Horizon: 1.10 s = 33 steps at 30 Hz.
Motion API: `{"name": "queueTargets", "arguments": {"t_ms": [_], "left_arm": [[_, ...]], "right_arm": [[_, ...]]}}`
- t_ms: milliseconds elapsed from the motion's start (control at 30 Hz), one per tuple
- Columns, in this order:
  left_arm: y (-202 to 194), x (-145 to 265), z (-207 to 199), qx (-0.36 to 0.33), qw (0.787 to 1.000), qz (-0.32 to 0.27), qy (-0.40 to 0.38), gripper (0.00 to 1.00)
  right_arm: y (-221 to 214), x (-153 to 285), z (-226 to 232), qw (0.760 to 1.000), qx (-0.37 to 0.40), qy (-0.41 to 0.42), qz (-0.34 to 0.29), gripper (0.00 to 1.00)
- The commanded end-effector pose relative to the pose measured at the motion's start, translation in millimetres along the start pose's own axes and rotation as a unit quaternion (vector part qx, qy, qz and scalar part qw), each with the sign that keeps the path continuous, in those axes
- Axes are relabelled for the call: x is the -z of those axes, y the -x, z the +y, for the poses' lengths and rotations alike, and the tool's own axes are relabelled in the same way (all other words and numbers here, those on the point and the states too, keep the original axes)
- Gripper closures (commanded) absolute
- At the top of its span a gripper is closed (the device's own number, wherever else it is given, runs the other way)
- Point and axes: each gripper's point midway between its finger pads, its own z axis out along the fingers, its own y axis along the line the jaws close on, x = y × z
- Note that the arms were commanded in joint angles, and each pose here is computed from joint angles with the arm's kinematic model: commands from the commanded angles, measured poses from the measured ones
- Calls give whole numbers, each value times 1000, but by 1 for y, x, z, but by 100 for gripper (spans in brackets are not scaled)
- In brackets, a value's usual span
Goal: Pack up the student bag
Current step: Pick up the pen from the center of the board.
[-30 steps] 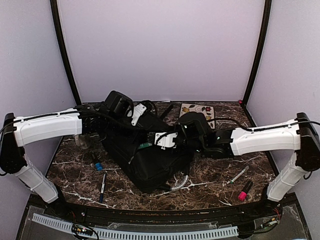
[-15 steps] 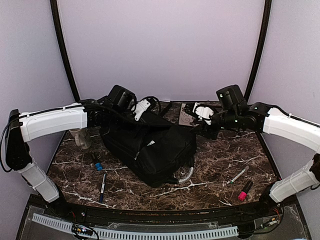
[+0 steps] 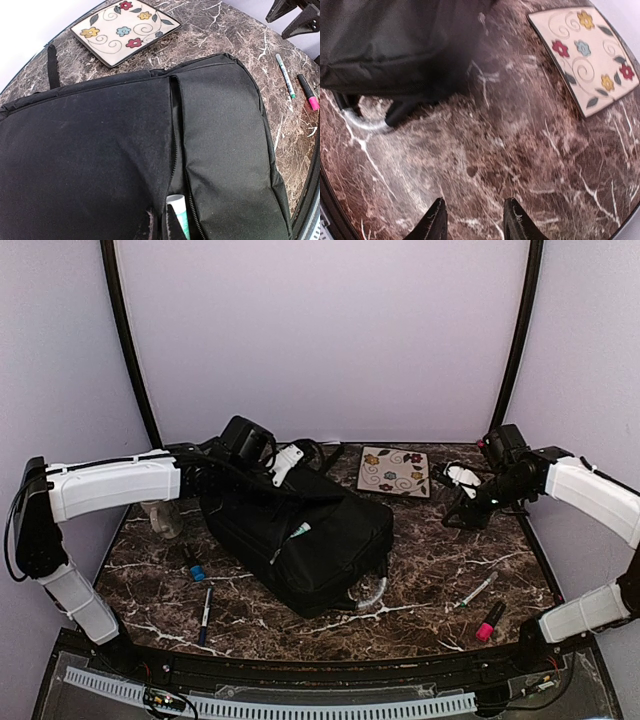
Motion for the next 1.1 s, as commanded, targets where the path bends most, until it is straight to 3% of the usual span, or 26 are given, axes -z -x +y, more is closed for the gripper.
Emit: {"name": "queueTargets", "arguments": {"t_ms": [0,233,400,867,1067], "left_arm": [[16,18,7,-8,998,-54,18,100],[10,21,3,-14,999,-51,10,100],[9,21,0,-16,999,-49,2,100],[8,20,1,-18,999,-47,4,100],[10,21,-3,-14,999,-50,-6,100]], "right_arm": [[-50,12,4,997,10,22,71,61],[-118,19,35,974,92,83,190,59],[-152,16,23,958,133,42,249,59],[-181,1,15,923,244,3,299,60],[-172,-18,16,924,247,1,293,65]]}}
